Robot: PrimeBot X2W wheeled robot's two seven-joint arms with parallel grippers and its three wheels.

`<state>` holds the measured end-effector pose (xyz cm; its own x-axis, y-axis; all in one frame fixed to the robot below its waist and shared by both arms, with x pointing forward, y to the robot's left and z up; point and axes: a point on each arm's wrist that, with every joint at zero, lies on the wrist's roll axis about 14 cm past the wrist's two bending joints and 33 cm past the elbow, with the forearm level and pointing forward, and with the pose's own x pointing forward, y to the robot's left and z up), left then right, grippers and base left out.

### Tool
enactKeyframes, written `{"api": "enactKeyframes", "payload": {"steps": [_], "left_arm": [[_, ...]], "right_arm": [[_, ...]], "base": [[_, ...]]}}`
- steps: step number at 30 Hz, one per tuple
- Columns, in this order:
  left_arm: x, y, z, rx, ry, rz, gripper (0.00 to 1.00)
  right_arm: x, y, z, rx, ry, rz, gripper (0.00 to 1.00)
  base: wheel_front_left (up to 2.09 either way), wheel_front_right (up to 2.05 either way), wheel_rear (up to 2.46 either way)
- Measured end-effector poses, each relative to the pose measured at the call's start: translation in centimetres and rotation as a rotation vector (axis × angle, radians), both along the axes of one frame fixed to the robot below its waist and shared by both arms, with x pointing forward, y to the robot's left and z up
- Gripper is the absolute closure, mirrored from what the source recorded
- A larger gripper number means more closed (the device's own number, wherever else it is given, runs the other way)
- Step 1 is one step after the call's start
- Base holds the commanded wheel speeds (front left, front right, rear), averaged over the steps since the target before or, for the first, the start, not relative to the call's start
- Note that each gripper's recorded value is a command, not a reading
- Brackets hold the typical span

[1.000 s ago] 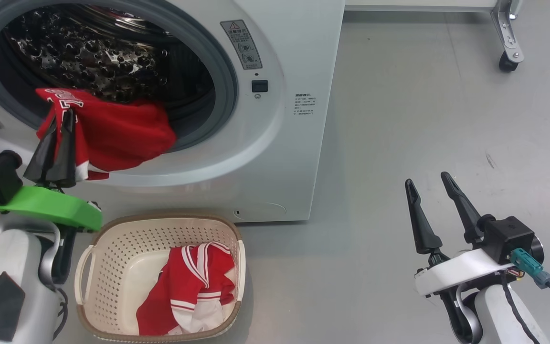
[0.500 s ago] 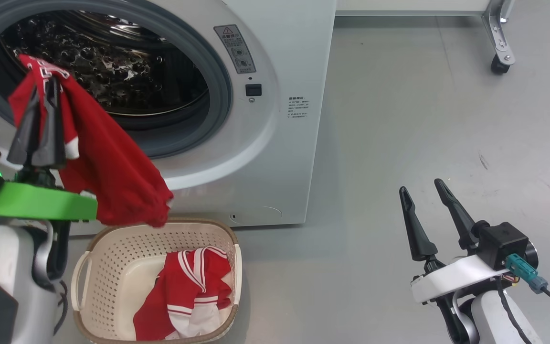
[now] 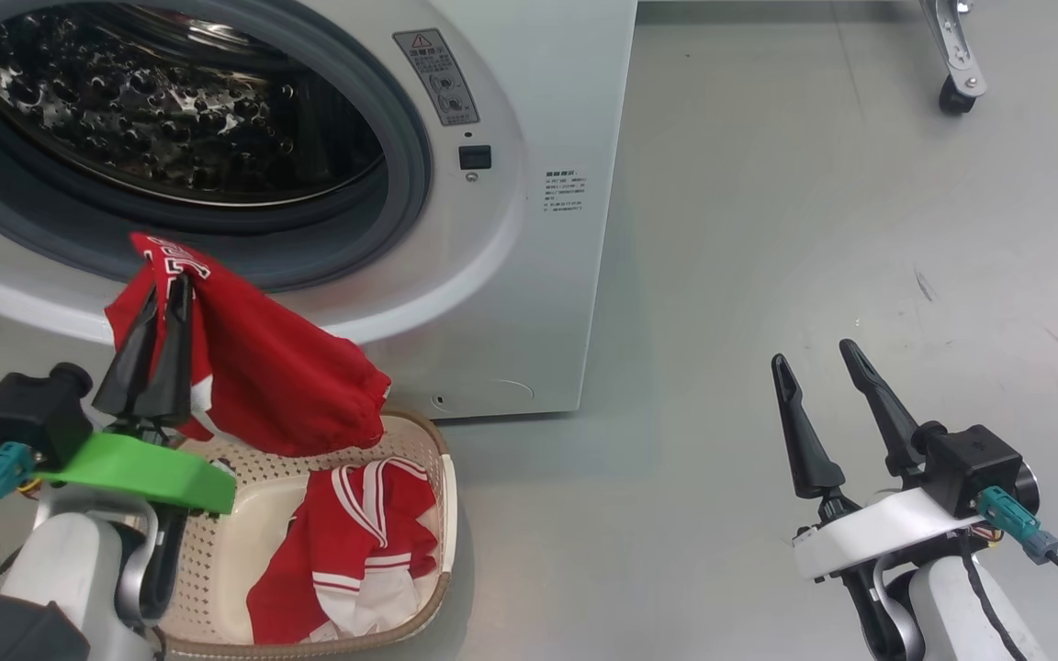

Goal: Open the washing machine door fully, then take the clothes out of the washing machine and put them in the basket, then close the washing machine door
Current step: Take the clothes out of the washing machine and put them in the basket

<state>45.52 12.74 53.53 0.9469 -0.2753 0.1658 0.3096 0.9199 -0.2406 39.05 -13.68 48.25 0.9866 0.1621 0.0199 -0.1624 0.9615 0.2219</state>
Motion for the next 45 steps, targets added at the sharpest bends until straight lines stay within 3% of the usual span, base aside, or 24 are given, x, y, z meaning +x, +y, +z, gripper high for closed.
{"api": "enactKeyframes", "payload": {"steps": [27, 45], "left_arm": [[-1.3, -0.5, -17.2, 0.058, 0.524, -0.022, 1.0], [-0.4, 0.8, -26.0, 0.066, 0.789, 0.056, 1.0]], "right_arm": [[2.3, -0.4, -3.9, -0.03, 0.091, -0.002, 0.0], [3.5, -2.2, -7.0, -0.066, 0.164, -0.043, 0.0]], "base": [[0.0, 0.0, 0.0], [0.0, 0.0, 0.0]]}}
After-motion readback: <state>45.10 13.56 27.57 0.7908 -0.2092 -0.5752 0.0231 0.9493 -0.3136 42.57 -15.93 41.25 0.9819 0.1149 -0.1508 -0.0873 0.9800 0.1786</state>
